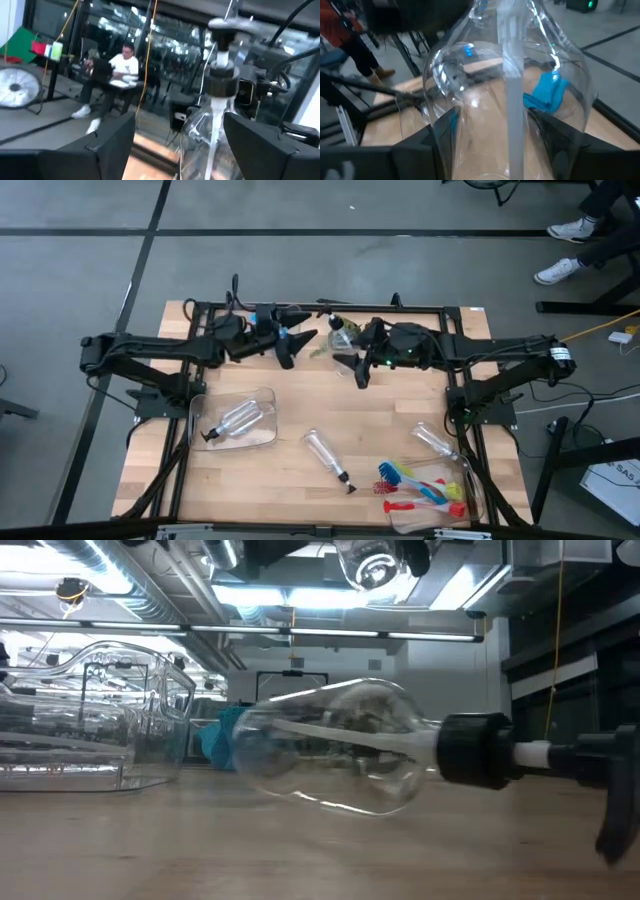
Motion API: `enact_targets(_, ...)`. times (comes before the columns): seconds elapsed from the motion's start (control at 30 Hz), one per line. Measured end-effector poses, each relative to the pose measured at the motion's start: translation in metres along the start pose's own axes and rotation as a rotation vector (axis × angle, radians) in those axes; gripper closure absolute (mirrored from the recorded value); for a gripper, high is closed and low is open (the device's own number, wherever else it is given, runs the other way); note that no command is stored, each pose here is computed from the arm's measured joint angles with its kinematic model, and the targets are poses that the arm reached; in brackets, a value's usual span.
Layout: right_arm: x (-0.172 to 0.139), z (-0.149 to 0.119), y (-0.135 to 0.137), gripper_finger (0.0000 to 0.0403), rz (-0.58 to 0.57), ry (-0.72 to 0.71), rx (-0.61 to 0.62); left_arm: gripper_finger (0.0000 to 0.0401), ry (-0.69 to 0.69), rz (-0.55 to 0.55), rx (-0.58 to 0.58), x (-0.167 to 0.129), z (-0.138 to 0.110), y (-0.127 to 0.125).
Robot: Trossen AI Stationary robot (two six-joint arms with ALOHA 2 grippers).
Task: Pick & Place Kitchen Sink Supplies
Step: Put the transparent soap dispenser into the middle transparent bin
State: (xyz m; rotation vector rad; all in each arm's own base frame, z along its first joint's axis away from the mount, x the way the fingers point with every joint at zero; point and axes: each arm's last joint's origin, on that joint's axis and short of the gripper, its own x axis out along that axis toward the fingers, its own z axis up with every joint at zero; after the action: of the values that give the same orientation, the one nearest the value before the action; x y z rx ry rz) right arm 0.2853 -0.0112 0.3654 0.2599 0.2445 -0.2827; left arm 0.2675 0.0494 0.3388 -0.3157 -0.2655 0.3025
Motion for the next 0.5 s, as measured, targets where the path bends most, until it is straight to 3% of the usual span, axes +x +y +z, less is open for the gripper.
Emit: enact_targets(0.5, 0.007, 0.000, 0.001, 0.0187, -0.007, -0.029, 0.028, 0.0107, -0.059, -0.109, 0.016, 0.038, -0.004, -0.007)
